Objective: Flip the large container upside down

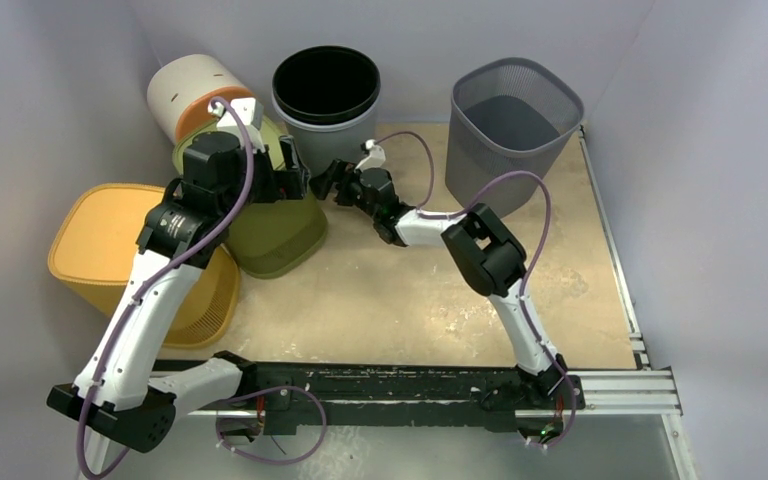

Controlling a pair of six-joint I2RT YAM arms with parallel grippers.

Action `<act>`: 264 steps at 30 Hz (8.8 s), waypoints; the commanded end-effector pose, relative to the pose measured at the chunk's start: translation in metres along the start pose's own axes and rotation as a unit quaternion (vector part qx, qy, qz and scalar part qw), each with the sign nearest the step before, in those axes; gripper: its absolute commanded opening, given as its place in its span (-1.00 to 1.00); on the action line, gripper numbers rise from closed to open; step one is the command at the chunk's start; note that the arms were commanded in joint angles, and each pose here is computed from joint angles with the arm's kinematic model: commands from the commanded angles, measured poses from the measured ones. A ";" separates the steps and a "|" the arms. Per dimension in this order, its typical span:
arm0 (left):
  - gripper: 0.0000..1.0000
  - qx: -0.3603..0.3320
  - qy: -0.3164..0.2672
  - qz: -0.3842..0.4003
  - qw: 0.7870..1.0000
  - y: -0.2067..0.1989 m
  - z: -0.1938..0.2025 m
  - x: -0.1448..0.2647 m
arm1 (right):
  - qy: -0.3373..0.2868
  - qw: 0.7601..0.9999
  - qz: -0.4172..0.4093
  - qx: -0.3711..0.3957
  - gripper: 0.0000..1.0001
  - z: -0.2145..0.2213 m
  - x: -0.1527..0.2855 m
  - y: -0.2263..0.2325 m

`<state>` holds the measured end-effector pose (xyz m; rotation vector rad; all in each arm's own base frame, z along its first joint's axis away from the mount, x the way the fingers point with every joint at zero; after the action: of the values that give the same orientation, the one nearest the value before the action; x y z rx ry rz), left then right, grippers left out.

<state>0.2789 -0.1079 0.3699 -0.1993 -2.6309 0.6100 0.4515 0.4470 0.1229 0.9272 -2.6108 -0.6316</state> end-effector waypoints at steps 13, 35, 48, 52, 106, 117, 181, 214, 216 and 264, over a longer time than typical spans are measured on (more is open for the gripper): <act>0.93 0.016 -0.040 0.018 0.999 -0.011 -0.019 0.004 | -0.022 0.967 0.166 0.191 1.00 -0.093 0.146 0.006; 0.93 0.038 -0.042 0.038 0.998 -0.009 -0.007 0.012 | 0.047 0.873 0.294 0.387 0.90 -0.302 0.272 -0.042; 0.93 0.028 -0.038 0.019 0.999 0.003 0.003 0.011 | 0.103 0.884 0.263 0.373 0.79 -0.303 0.250 -0.118; 0.93 0.026 -0.033 0.015 0.999 0.005 0.008 0.006 | 0.111 0.890 0.258 0.360 0.66 -0.292 0.247 -0.133; 0.93 0.037 -0.080 -0.006 0.996 0.009 -0.030 0.089 | -0.047 0.994 -0.089 -0.034 -1.00 -0.122 0.357 -0.010; 0.93 0.034 -0.074 -0.019 0.997 0.014 -0.024 0.085 | -0.038 0.976 -0.177 -0.119 -1.00 -0.050 0.354 -0.026; 0.93 0.039 -0.071 -0.077 0.994 0.030 -0.025 0.090 | -0.004 0.951 -0.249 -0.185 -0.77 -0.071 0.321 -0.110; 0.93 0.038 -0.058 -0.070 0.995 0.032 -0.011 0.073 | -0.016 0.961 -0.196 -0.196 -0.08 -0.068 0.322 -0.172; 0.93 0.039 -0.057 -0.069 0.995 0.031 -0.010 0.073 | -0.020 0.961 -0.193 -0.195 -0.07 -0.069 0.320 -0.178; 0.93 0.016 -0.027 -0.075 0.997 0.041 0.017 0.036 | -0.031 0.988 0.149 0.021 0.29 -0.234 0.308 -0.297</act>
<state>0.2393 -0.0672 0.3338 0.0879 -2.5923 0.5895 0.4727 -0.0099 0.1300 0.6355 -2.5218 -0.8917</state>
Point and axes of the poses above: each gripper's point midway between its finger pads, its own x axis back along the fingers, its own y axis along the line the jaws close on, z = x × y, the point moved 3 cm from there along x, back along the fingers, and after that the axes turned 14 degrees about x, right-handed, at the moved point
